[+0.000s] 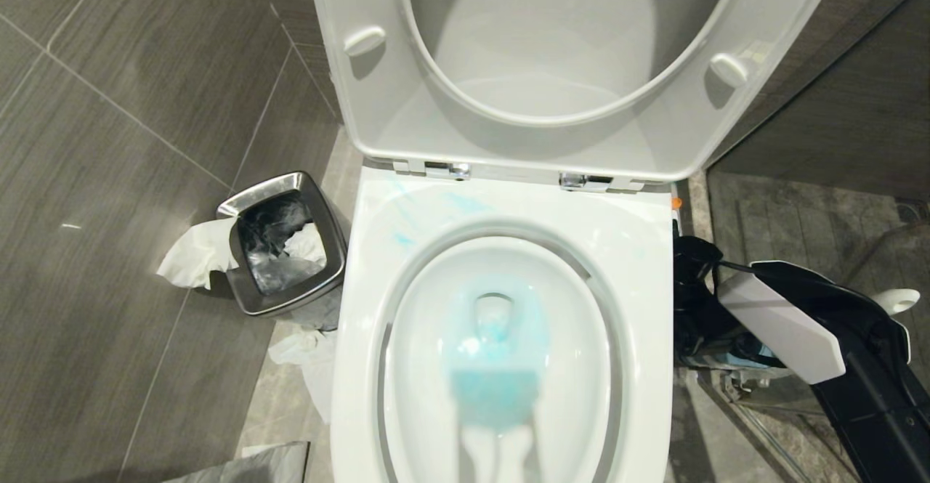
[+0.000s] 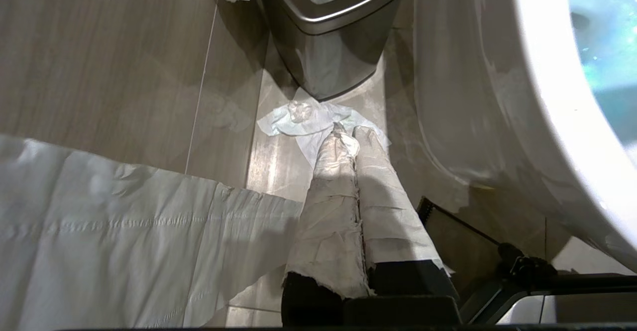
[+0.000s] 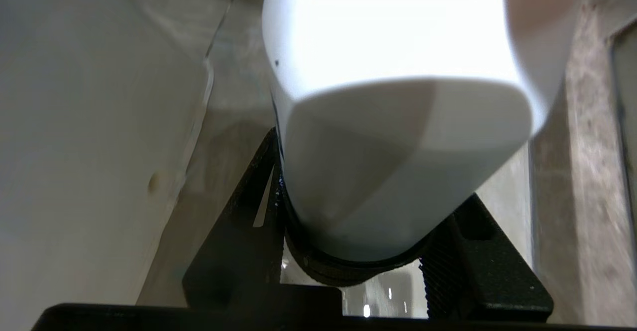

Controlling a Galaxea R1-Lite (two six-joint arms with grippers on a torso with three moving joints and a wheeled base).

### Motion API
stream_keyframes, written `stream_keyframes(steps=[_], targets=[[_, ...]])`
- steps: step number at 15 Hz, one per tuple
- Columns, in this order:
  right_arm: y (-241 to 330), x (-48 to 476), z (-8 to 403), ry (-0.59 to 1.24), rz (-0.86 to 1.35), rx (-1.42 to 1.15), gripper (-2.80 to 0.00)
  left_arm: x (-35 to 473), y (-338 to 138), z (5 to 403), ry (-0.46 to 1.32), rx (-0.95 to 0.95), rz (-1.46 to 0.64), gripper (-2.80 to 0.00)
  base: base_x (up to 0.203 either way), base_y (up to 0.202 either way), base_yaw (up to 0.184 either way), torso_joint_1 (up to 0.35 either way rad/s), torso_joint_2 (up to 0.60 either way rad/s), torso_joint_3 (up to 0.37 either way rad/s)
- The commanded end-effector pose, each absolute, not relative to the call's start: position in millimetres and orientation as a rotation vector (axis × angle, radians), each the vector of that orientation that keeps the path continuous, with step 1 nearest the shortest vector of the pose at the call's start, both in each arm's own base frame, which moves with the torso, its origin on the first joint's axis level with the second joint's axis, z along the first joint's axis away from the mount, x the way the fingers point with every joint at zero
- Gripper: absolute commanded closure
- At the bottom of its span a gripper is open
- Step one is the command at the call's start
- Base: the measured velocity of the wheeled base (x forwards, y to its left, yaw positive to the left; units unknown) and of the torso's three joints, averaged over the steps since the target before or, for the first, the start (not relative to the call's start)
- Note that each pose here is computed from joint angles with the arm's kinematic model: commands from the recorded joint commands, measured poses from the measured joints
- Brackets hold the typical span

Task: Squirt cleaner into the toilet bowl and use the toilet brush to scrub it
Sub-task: Place the cleaning agent on the floor

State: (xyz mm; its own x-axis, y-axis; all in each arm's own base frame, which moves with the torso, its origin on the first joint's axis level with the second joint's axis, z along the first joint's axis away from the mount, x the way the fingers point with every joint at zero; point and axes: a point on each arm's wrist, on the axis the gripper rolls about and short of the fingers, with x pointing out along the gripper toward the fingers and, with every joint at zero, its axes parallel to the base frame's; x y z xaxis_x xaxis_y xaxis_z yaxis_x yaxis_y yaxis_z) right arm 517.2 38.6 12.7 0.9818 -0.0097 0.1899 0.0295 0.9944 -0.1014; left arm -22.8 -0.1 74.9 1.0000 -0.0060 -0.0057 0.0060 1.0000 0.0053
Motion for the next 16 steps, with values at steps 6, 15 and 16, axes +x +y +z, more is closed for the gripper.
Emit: stream_keyframes(steps=[6, 15, 16], targets=[[38.4, 516.8, 22.1, -0.203, -0.027, -0.103, 0.0, -22.6, -0.1, 74.5, 0.009, 0.007, -0.006, 0.0, 0.0, 0.0, 0.0, 0.002, 0.0, -0.05], [37.1, 509.8, 22.0, -0.211, -0.028, -0.103, -2.8, -22.5, -0.1, 74.0, 0.011, 0.006, -0.006, 0.0, 0.0, 0.0, 0.0, 0.0, 0.0, 0.0], [37.1, 509.8, 21.8, -0.208, -0.028, -0.103, -2.8, -22.6, -0.1, 74.4, 0.009, 0.006, -0.007, 0.0, 0.0, 0.0, 0.0, 0.0, 0.0, 0.0]])
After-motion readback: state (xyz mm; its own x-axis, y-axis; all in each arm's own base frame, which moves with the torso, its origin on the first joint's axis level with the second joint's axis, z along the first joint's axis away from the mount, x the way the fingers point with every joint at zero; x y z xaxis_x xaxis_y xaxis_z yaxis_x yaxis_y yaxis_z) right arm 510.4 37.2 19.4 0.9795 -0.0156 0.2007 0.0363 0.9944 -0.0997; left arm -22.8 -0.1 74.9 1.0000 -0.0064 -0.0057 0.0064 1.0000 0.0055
